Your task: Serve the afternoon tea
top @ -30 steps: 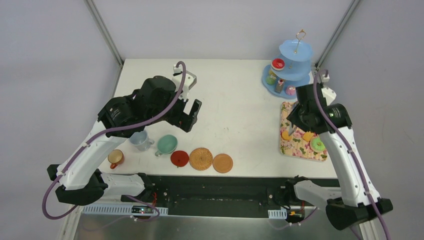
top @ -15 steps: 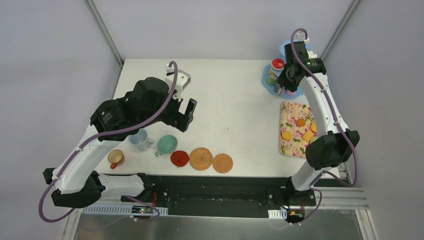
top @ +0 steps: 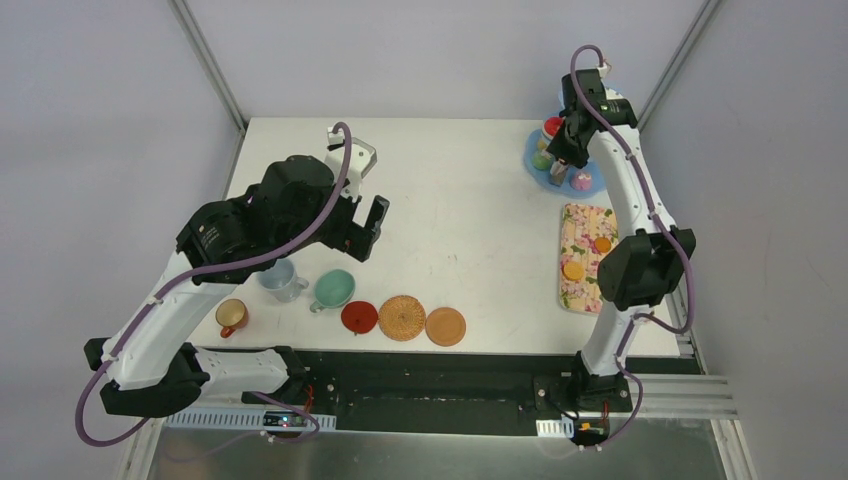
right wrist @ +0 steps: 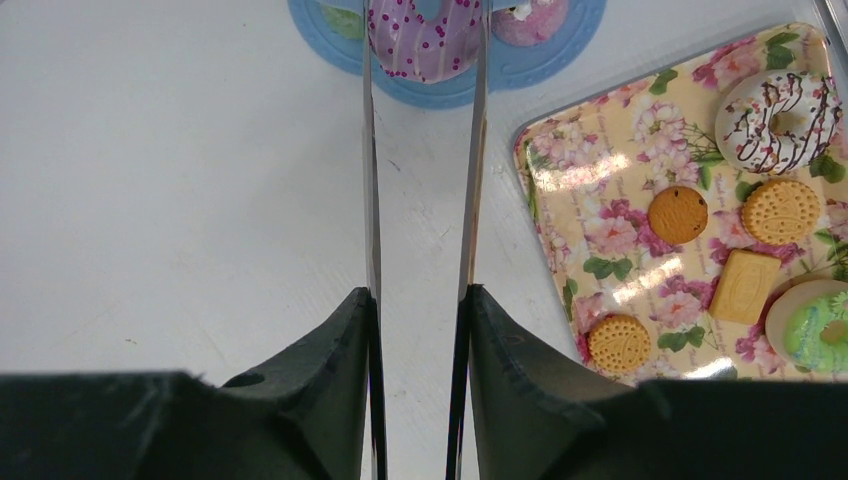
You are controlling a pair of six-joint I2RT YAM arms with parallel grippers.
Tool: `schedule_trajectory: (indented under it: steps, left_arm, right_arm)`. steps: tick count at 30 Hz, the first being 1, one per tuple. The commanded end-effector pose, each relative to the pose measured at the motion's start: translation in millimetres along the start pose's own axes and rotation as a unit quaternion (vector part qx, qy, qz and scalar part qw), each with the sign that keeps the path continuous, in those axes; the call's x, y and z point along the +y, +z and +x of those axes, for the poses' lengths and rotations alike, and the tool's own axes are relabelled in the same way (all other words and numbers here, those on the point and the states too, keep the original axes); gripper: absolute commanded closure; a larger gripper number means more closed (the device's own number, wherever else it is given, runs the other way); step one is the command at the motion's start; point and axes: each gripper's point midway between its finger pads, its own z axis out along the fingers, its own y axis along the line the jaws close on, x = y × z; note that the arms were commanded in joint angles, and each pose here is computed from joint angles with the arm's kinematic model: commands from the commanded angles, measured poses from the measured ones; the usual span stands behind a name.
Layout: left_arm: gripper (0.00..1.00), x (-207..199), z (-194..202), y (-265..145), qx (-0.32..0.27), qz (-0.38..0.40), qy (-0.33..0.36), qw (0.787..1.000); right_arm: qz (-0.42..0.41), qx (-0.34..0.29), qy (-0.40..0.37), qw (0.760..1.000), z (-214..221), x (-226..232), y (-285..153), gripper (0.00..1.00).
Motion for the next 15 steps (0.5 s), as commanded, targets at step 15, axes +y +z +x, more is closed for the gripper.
schedule_trajectory:
  steps: [15]
  left_arm:
    - [0.00, 8.4, 3.9, 0.9, 0.006, -0.021, 0.030, 0.999]
  right_arm:
    - [0.018, -0.048, 0.010, 0.999, -39.0, -2.4, 14.4, 0.55]
